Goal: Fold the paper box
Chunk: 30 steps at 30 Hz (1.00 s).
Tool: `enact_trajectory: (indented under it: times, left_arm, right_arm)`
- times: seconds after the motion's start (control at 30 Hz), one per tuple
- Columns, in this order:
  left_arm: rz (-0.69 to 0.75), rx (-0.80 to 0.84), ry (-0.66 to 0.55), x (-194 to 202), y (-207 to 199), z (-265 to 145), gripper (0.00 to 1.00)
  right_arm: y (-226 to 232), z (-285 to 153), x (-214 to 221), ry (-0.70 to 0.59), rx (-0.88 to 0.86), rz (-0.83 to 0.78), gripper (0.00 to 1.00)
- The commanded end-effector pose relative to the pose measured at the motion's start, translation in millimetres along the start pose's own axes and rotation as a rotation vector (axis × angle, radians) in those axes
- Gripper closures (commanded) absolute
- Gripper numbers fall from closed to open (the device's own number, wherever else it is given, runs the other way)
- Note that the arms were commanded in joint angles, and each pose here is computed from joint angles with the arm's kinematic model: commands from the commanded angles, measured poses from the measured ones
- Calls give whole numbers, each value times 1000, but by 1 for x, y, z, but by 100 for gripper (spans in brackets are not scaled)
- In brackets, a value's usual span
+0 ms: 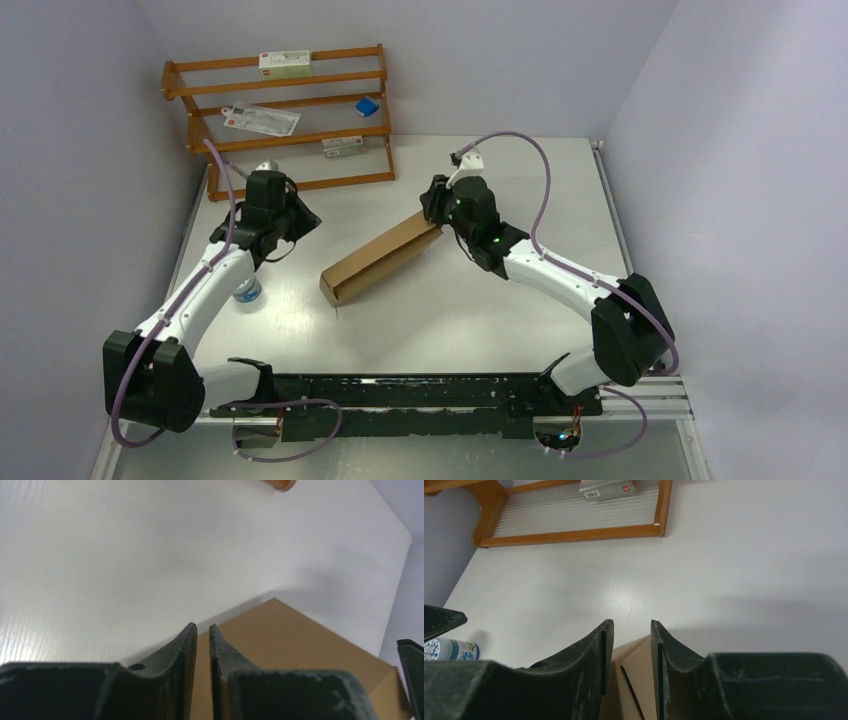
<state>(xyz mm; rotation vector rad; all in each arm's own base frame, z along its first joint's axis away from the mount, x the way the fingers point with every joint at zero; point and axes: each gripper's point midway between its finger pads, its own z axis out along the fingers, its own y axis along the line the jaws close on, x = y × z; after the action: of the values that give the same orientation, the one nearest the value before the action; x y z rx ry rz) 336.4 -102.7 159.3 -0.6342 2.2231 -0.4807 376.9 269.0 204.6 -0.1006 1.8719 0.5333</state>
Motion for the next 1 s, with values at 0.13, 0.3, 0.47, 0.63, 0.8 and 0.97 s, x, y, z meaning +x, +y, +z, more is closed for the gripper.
enact_trajectory:
  times: [0.13, 0.3, 0.47, 0.63, 0.8, 0.97]
  left_arm:
    - [100, 67, -7, -25, -33, 7, 63]
    - [165, 101, 28, -19, -36, 7, 44]
    - [259, 110, 137, 8, -24, 14, 31]
    - [324, 114, 247, 47, -17, 29, 28]
    - [401, 123, 265, 60, -41, 36, 25]
    - [420, 139, 265, 68, -61, 47, 23]
  right_arm:
    - [15, 17, -28, -34, -14, -43, 62]
    - [33, 35, -30, -17, -76, -43, 60]
    - [22, 14, -24, 2, -65, -74, 52]
    - [2, -28, 16, 114, -53, -80, 47]
    - [-15, -81, 60, 259, -51, -98, 47]
    - [-17, -135, 98, 377, -54, -119, 46]
